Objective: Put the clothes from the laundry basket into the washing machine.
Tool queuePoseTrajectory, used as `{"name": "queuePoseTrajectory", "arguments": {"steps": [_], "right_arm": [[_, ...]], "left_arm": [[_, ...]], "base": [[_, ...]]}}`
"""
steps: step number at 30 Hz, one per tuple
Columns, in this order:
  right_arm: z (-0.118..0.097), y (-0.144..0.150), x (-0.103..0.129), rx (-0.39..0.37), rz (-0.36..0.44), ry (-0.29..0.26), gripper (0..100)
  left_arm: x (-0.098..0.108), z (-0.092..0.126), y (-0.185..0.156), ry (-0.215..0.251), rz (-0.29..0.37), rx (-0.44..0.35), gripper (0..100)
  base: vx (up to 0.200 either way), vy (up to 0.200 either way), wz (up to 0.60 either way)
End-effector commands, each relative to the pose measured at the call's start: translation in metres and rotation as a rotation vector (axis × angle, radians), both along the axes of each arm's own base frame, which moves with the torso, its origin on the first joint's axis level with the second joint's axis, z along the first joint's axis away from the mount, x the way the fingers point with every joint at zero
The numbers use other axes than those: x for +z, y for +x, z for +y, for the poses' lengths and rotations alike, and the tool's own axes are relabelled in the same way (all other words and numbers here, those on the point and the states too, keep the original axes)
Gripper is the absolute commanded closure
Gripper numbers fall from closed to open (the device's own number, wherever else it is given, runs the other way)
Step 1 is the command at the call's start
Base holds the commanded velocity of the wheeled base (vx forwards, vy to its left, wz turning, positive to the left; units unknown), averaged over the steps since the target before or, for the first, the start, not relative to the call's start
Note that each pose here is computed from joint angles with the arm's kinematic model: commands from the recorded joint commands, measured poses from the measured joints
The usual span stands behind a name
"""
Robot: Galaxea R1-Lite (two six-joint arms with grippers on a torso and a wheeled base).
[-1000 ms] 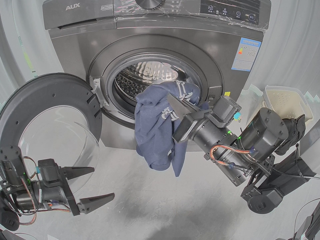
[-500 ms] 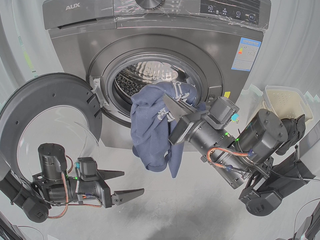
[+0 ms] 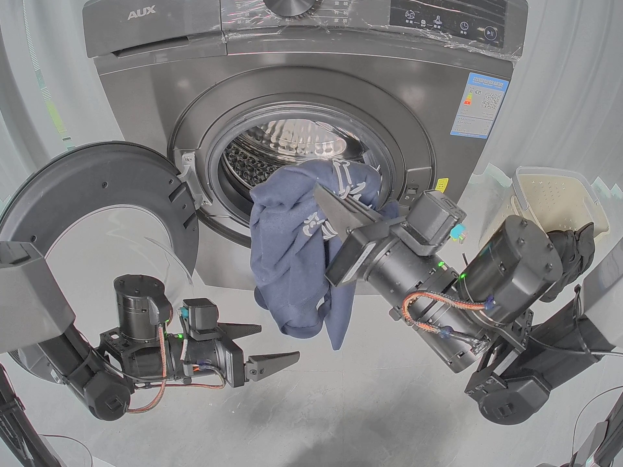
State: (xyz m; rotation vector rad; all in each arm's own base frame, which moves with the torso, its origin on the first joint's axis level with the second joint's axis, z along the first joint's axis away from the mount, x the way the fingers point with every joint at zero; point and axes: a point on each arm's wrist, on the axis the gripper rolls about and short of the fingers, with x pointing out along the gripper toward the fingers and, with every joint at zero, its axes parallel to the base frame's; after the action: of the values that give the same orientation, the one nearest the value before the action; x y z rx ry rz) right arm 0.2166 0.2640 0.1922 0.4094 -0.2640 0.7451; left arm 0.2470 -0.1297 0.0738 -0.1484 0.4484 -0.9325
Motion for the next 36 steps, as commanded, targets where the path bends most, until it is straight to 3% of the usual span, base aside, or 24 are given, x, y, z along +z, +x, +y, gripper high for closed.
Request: {"name": "queuePoseTrajectory", "arguments": {"steps": [1, 6, 12, 19, 26, 27, 33, 36], "right_arm": [[0.000, -0.003, 0.002, 0.007, -0.006, 0.008, 100], [0.001, -0.003, 0.002, 0.008, -0.007, 0.007, 100], [0.002, -0.005, 0.002, 0.013, -0.007, 0.007, 100], [0.002, -0.004, 0.002, 0.013, -0.007, 0.008, 100], [0.002, -0.004, 0.001, 0.013, -0.006, 0.006, 100], [0.003, -0.004, 0.000, 0.013, -0.005, 0.005, 100], [0.003, -0.004, 0.000, 0.013, -0.003, 0.002, 100], [0.003, -0.003, -0.001, 0.011, -0.001, 0.000, 100]], "left_arm": [[-0.016, -0.004, 0.013, 0.014, 0.026, 0.012, 0], [-0.017, -0.007, 0.017, 0.010, 0.014, 0.025, 0], [-0.018, -0.017, 0.035, -0.049, -0.033, 0.051, 0], [-0.017, -0.019, 0.037, -0.076, -0.031, 0.056, 0], [-0.014, -0.024, 0.038, -0.108, -0.093, 0.049, 0], [-0.014, -0.024, 0.039, -0.111, -0.104, 0.056, 100], [-0.019, -0.027, 0.033, -0.129, -0.135, 0.049, 100], [-0.022, -0.024, 0.025, -0.108, -0.136, 0.044, 100]], "base": [[0.000, 0.000, 0.00], [0.000, 0.000, 0.00], [0.000, 0.000, 0.00], [0.000, 0.000, 0.00], [0.000, 0.000, 0.00], [0.000, 0.000, 0.00], [0.000, 0.000, 0.00], [0.000, 0.000, 0.00]]}}
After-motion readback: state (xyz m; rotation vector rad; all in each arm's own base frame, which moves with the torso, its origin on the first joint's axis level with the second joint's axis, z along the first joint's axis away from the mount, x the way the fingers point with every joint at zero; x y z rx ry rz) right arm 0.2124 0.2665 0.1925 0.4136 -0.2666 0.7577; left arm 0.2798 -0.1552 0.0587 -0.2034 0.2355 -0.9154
